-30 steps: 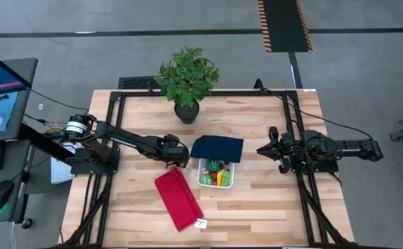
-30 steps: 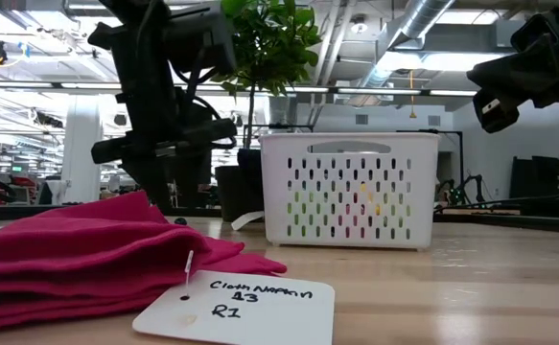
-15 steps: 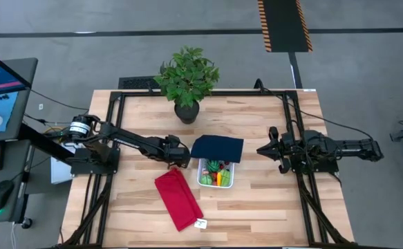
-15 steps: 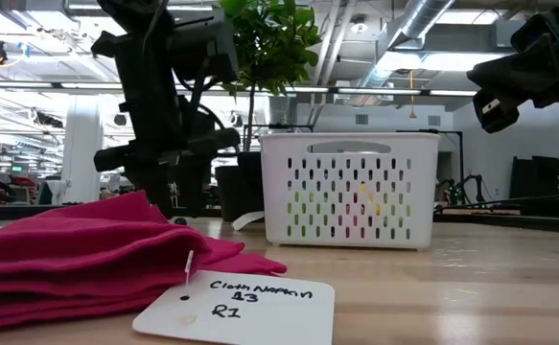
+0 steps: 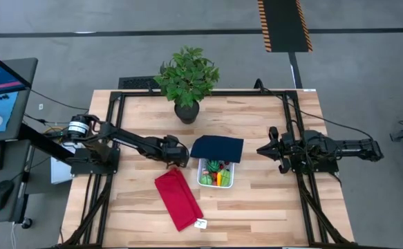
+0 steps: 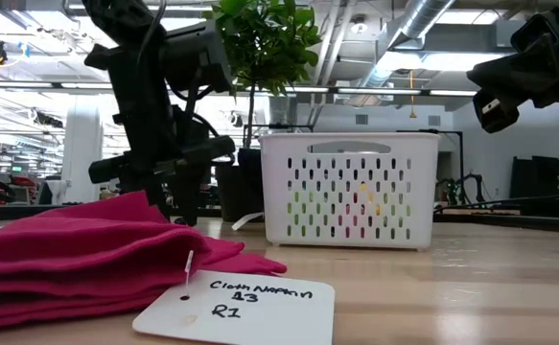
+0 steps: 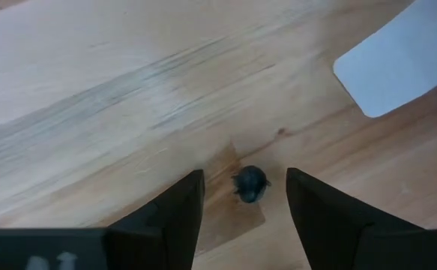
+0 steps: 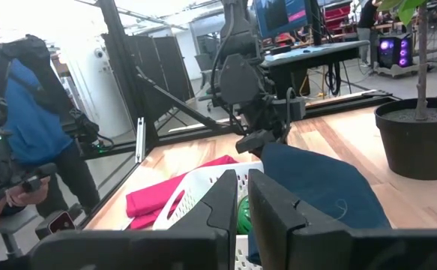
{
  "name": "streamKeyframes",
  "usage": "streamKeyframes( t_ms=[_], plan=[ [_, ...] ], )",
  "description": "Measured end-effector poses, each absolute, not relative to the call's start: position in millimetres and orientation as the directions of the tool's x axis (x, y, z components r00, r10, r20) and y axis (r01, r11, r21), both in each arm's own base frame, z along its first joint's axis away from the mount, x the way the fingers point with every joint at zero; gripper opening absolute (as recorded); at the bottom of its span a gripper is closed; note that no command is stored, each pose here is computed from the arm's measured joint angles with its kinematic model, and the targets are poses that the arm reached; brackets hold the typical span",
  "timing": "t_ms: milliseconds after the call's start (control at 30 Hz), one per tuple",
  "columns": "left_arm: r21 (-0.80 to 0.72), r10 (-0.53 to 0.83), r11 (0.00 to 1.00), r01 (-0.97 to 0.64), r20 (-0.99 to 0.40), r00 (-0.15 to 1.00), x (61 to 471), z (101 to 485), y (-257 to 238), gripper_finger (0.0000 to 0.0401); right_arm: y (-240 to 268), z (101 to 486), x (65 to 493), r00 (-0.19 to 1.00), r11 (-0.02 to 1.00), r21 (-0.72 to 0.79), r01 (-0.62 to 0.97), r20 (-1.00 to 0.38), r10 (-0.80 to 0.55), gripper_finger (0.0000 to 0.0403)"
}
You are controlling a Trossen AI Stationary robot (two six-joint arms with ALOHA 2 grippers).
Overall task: Pick and placing Produce into tupperware
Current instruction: Put the blueberry into the bin
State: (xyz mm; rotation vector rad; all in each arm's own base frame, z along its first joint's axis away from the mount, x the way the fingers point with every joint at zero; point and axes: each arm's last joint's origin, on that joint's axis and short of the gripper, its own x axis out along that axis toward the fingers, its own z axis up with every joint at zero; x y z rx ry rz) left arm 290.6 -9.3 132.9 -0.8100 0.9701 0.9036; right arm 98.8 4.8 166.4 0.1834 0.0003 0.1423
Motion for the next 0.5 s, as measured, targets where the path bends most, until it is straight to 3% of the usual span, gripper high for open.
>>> streamKeyframes(
  t_ms=[500],
  plan=[
    [-0.177,0.256,0.385,-0.906,-0.922,0.289,289.9,132.3,-7.0,0.0185,4.8,166.3,98.8,0.99,0.973,0.182,-0.141,0.012,0.141,0.0059]
  ],
)
